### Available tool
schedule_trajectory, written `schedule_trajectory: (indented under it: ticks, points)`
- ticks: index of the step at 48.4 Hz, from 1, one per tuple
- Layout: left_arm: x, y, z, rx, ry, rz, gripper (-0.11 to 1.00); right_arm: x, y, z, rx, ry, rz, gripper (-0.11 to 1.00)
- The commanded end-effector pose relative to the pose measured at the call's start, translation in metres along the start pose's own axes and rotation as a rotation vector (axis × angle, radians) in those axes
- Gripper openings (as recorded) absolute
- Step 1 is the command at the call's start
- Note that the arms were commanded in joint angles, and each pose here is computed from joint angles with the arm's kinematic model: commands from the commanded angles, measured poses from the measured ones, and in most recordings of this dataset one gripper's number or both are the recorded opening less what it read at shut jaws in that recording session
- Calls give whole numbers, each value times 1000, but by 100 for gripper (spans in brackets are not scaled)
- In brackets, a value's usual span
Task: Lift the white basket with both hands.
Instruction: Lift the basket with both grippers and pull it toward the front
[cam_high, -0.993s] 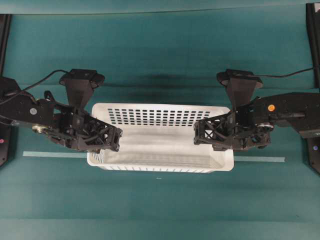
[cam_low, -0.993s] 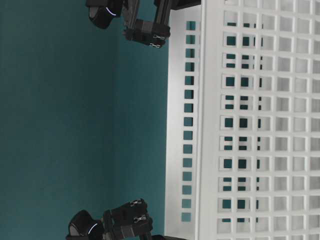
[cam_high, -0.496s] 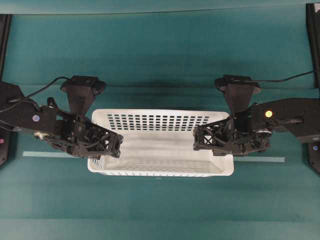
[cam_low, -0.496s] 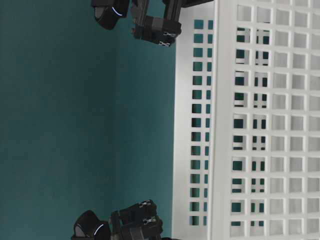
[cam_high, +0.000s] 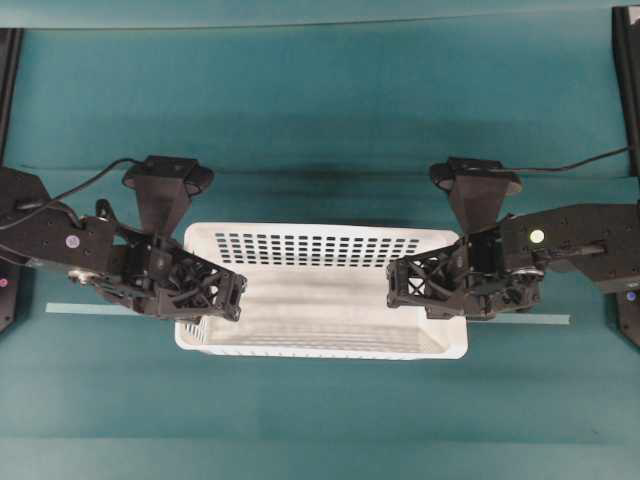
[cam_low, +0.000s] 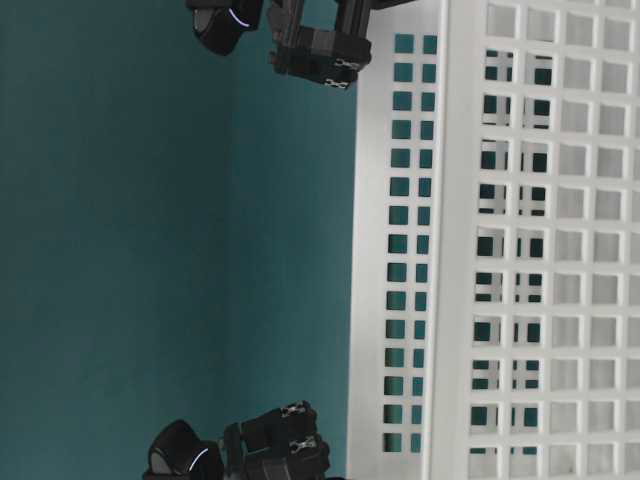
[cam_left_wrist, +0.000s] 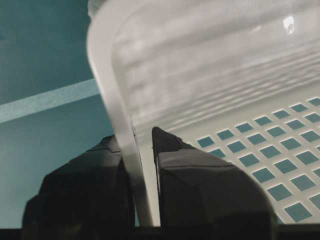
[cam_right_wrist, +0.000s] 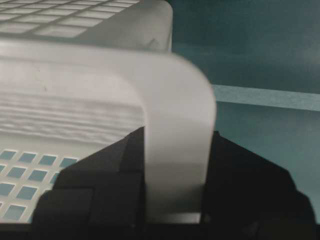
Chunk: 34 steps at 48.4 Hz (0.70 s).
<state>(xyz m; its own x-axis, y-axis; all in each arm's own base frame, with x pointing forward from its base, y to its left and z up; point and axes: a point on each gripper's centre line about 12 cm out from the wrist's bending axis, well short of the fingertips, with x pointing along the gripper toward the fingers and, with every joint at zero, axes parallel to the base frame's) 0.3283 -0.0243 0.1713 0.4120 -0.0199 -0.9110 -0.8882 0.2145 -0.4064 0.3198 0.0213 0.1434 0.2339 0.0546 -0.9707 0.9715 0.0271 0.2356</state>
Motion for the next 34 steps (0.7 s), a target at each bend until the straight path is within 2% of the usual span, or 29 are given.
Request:
schedule_trajectory:
  ticks: [1,20,34]
  points:
    - [-8,-14,0,24,-10,-55,4,6,2,-4,-34,-2,4,15]
    - [3,-4,-2,25,-4,-18,4,15,-7,-2,-29,-4,-16,15]
    - [5,-3,-2,27,-7,-38,3,17,-10,-2,-32,-5,-5,15]
